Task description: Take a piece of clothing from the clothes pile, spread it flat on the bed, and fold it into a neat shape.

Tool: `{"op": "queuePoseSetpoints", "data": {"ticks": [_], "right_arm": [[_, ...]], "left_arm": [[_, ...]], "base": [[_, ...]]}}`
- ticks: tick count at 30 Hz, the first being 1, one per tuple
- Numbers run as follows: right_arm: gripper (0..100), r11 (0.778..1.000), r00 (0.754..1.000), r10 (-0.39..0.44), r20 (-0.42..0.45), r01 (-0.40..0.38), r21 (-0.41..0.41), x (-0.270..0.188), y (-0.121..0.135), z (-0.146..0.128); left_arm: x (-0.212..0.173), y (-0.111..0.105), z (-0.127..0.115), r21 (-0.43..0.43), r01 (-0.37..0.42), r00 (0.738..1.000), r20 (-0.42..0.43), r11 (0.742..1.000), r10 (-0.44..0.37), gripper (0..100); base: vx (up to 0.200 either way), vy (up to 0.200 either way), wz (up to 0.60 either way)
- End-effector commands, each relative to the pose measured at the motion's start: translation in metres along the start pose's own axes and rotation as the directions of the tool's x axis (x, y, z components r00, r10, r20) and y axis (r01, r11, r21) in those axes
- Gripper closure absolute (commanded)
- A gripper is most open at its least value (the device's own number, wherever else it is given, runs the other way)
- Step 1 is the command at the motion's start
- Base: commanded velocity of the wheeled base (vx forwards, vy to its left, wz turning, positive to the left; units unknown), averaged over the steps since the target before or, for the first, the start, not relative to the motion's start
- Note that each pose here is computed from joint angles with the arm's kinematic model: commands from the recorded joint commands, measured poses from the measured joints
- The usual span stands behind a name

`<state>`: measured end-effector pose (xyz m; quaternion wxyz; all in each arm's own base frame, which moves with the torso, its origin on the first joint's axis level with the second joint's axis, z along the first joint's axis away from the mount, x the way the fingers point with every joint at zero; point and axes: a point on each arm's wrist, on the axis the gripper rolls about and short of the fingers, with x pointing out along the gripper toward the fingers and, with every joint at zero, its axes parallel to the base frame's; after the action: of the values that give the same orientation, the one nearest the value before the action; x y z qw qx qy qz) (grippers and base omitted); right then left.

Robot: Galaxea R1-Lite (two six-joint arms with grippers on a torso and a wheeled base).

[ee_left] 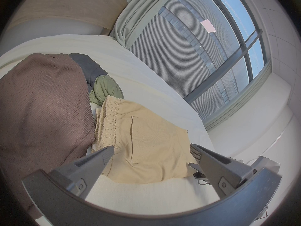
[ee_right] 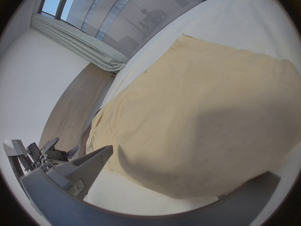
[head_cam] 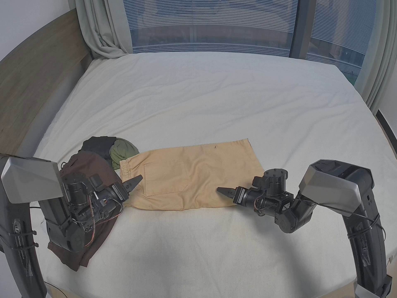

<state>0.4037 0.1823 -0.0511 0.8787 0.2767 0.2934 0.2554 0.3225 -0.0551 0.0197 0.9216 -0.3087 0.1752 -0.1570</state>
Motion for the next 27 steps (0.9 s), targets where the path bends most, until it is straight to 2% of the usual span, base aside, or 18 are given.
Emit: {"op": "queuePoseSetpoints", "data": {"ticks": [1,5,6,11,15,19,27], "right_arm": [[0,1.000,1.000,-0.012,0.002,0.012,0.012,0.006,-0.006,-0.005],[0,1.000,1.000,-0.014,0.007,0.014,0.017,0.006,-0.006,-0.005],[100,1.000,1.000,-0.015,0.006,0.015,0.017,0.006,-0.006,-0.005],[100,1.000,1.000,-0.021,-0.002,0.021,0.022,0.005,-0.007,-0.008],[100,0.999,1.000,-0.025,-0.008,0.026,0.024,-0.002,-0.005,-0.009],[100,1.000,1.000,-0.013,0.008,0.013,0.013,-0.015,0.002,-0.006],[100,1.000,1.000,-0.029,0.003,0.029,0.010,-0.058,0.015,-0.003]], "left_arm": [[0.001,0.001,-0.002,0.000,-0.002,1.000,-0.004,1.000,0.002,0],[0.001,0.001,-0.002,0.000,-0.003,1.000,-0.005,1.000,0.003,0],[0.001,0.001,-0.002,-0.001,-0.004,1.000,-0.007,1.000,0.004,0],[0.001,0.004,-0.004,0.011,-0.014,1.000,-0.010,1.000,0.014,0],[0.002,0.014,-0.011,0.090,-0.049,0.998,-0.030,0.995,0.052,0],[0.002,0.021,-0.014,0.128,-0.080,0.996,-0.031,0.989,0.084,0],[0.000,0.020,-0.016,0.130,-0.081,0.995,-0.043,0.988,0.087,0]], "base": [[0.000,0.000,0.00],[0.000,0.000,0.00],[0.000,0.000,0.00],[0.000,0.000,0.00],[0.000,0.000,0.00],[0.000,0.000,0.00],[0.000,0.000,0.00]]}}
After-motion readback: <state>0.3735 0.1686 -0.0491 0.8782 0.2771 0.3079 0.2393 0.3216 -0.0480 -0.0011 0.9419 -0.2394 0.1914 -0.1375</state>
